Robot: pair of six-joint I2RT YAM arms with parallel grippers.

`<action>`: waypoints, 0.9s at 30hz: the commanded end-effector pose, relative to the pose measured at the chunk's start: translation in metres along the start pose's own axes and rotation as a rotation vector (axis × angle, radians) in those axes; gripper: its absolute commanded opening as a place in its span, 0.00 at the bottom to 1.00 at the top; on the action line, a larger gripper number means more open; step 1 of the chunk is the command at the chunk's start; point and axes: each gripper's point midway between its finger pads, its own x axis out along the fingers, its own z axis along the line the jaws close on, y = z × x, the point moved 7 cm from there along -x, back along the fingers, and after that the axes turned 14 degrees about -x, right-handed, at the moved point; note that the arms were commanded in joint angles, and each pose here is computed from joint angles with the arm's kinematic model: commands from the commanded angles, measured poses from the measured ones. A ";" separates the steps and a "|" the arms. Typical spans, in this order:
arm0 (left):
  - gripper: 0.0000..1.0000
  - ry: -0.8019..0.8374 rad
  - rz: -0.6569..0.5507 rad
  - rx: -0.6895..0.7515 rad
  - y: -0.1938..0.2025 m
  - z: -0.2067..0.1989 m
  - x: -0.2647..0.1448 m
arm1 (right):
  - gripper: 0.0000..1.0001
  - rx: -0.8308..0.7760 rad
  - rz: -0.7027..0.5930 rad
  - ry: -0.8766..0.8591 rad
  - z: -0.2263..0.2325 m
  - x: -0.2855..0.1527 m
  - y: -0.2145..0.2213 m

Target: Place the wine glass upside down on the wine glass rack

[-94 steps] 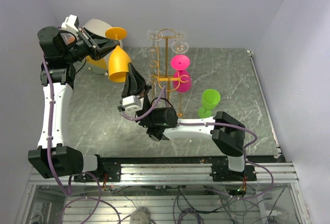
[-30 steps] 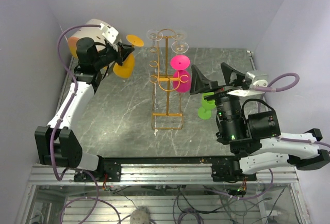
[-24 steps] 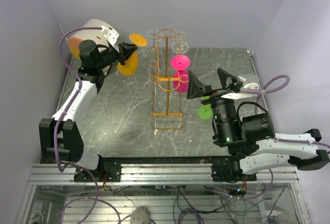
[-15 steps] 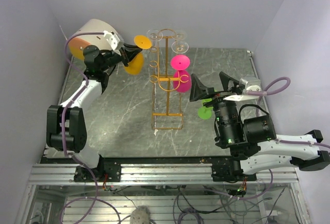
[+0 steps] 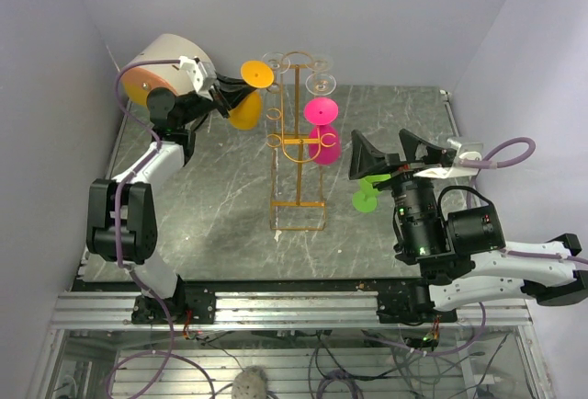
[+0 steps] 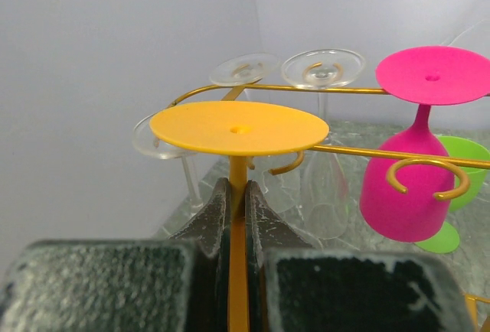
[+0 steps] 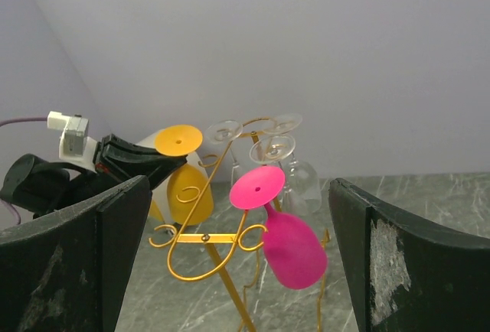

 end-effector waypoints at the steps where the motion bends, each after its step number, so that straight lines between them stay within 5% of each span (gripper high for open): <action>1: 0.07 0.087 -0.050 0.082 -0.013 -0.008 0.003 | 1.00 -0.004 0.009 0.008 -0.001 -0.001 0.003; 27: 0.07 0.063 0.026 0.045 0.018 -0.001 0.010 | 1.00 0.015 0.011 0.003 -0.007 -0.003 0.003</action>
